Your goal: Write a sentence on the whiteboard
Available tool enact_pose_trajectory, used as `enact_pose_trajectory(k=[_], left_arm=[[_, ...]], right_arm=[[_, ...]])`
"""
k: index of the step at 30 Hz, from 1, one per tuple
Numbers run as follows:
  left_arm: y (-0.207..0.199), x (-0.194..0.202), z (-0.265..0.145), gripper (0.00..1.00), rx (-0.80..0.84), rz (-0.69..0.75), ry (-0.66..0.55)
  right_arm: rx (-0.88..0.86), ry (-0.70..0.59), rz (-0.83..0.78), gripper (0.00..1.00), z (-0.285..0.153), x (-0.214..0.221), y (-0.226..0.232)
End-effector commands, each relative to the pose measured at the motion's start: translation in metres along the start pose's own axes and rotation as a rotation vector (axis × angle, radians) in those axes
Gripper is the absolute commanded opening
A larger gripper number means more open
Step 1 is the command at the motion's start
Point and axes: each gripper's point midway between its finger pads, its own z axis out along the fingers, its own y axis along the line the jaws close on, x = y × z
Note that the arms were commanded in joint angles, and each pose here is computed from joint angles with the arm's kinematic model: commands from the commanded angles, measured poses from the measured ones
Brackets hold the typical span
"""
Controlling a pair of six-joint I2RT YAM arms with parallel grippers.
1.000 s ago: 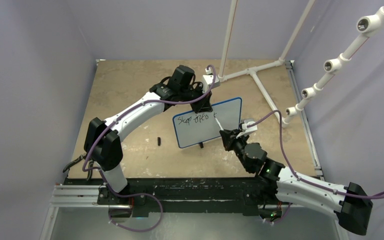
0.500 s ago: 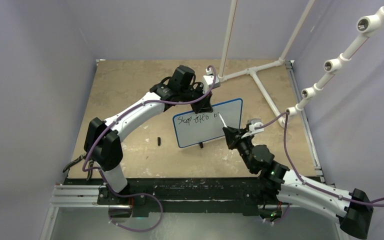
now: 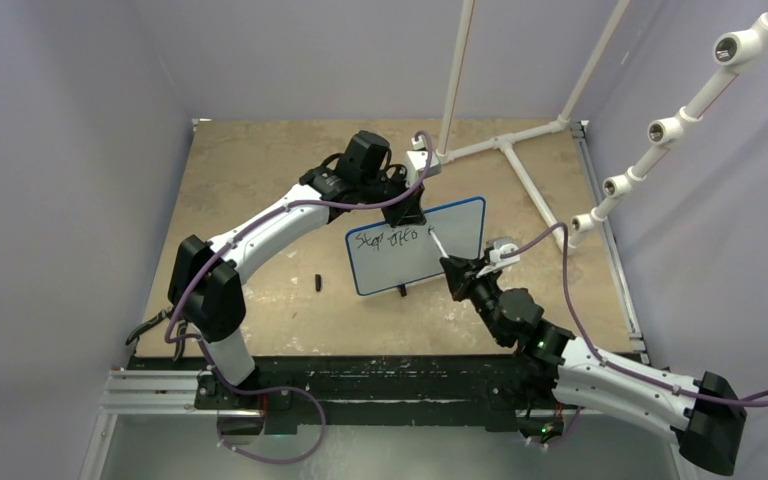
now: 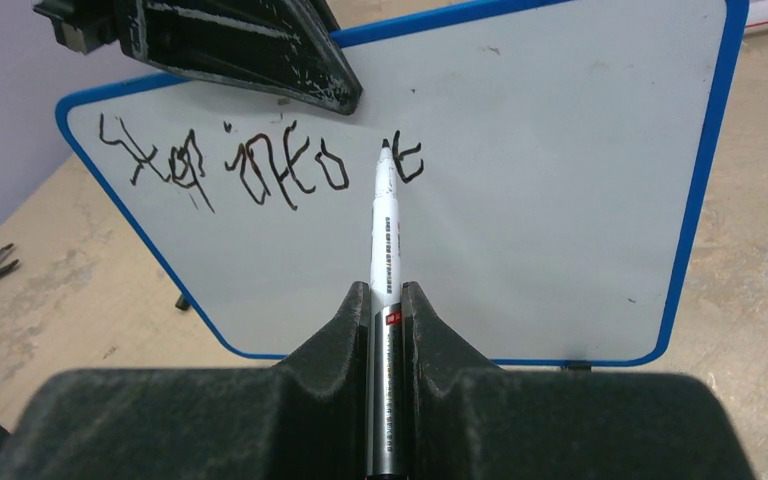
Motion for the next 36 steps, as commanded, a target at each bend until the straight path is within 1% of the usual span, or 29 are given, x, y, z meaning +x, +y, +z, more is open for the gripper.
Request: enact_pose_trajectory(k=[1, 28, 36], left_arm=[[-0.001, -0.006, -0.003, 0.0, 0.002, 0.046, -0.018], [-0.001, -0.004, -0.002, 0.0, 0.005, 0.042, -0.013], [-0.001, -0.002, -0.001, 0.0, 0.006, 0.04, -0.01]], right_arm=[[-0.01, -0.02, 0.015, 0.0, -0.002, -0.005, 0.001], [-0.017, 0.025, -0.011, 0.0, 0.004, 0.006, 0.005], [0.025, 0.015, 0.004, 0.0, 0.004, 0.005, -0.002]])
